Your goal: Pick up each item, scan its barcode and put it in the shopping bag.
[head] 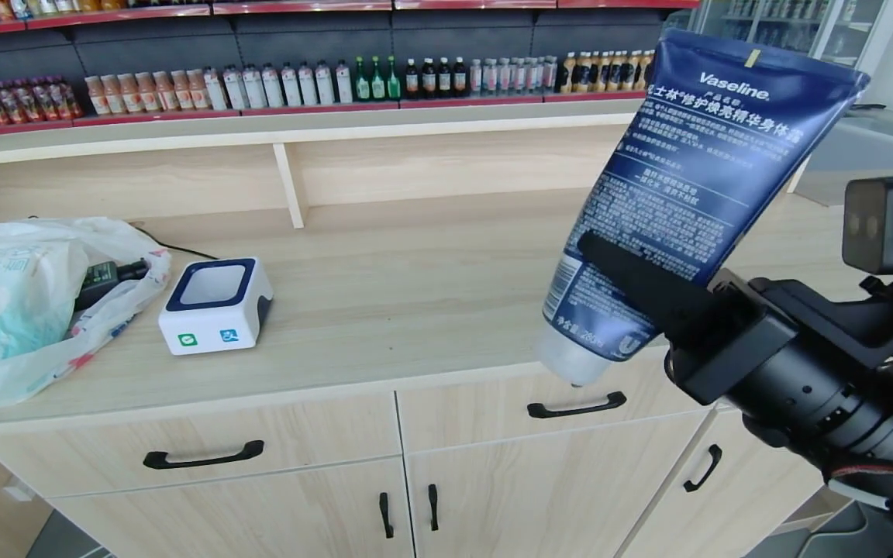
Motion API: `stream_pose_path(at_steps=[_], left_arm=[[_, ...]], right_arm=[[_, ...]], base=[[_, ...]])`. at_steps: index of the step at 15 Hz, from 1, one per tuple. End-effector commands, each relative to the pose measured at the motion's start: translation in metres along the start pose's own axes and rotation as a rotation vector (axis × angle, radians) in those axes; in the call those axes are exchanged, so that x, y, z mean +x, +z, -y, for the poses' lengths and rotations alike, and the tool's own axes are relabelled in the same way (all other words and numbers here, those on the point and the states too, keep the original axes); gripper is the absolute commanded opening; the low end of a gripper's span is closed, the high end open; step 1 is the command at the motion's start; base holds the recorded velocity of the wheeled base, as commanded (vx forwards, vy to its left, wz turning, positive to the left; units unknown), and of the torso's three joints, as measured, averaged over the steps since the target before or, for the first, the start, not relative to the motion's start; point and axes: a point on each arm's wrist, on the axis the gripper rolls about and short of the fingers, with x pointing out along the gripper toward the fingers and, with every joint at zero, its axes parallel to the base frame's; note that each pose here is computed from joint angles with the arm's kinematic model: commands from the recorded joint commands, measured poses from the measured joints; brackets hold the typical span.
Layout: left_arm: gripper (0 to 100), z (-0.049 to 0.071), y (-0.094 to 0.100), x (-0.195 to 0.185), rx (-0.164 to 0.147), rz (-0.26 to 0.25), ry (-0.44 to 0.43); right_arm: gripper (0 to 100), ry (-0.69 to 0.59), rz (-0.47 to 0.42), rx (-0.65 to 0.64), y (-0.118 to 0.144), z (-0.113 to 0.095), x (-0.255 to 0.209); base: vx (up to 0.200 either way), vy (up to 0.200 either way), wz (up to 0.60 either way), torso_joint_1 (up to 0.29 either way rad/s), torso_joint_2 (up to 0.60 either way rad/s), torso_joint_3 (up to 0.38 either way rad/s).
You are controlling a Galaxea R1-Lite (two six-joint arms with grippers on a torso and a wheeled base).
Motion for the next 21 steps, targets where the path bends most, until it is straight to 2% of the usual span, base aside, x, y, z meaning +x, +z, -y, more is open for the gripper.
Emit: stream_pose_path(at_steps=[1, 3, 7, 9, 12, 21], left_arm=[[100, 0.000, 0.000, 0.000, -0.001, 0.003, -0.001], [100, 0.000, 0.000, 0.000, 0.001, 0.003, -0.001], [100, 0.000, 0.000, 0.000, 0.002, 0.001, -0.001], [100, 0.000, 0.000, 0.000, 0.002, 0.001, -0.001], [100, 0.000, 0.000, 0.000, 0.002, 0.001, -0.001], [100, 0.000, 0.000, 0.000, 0.004, 0.000, -0.001]], right_arm=[[0, 0.054, 0.059, 0.084, 0.014, -0.011, 0.007], [0, 0.109, 0.102, 0.228, 0.029, -0.023, 0.004], [0, 0.113, 0.080, 0.296, 0.028, -0.026, -0.006], [0, 0.139, 0.066, 0.364, 0.029, -0.034, -0.014], [0, 0.181, 0.033, 0.401, 0.025, -0.047, -0.024], [0, 0.199, 0.030, 0.412, 0.026, -0.051, -0.025]], base=[[0.000, 0.000, 0.00, 0.000, 0.00, 0.000], [0.000, 0.000, 0.00, 0.000, 0.00, 0.000], [0.000, 0.000, 0.00, 0.000, 0.00, 0.000], [0.000, 0.000, 0.00, 0.000, 0.00, 0.000], [0.000, 0.000, 0.00, 0.000, 0.00, 0.000], [0.000, 0.000, 0.00, 0.000, 0.00, 0.000]])
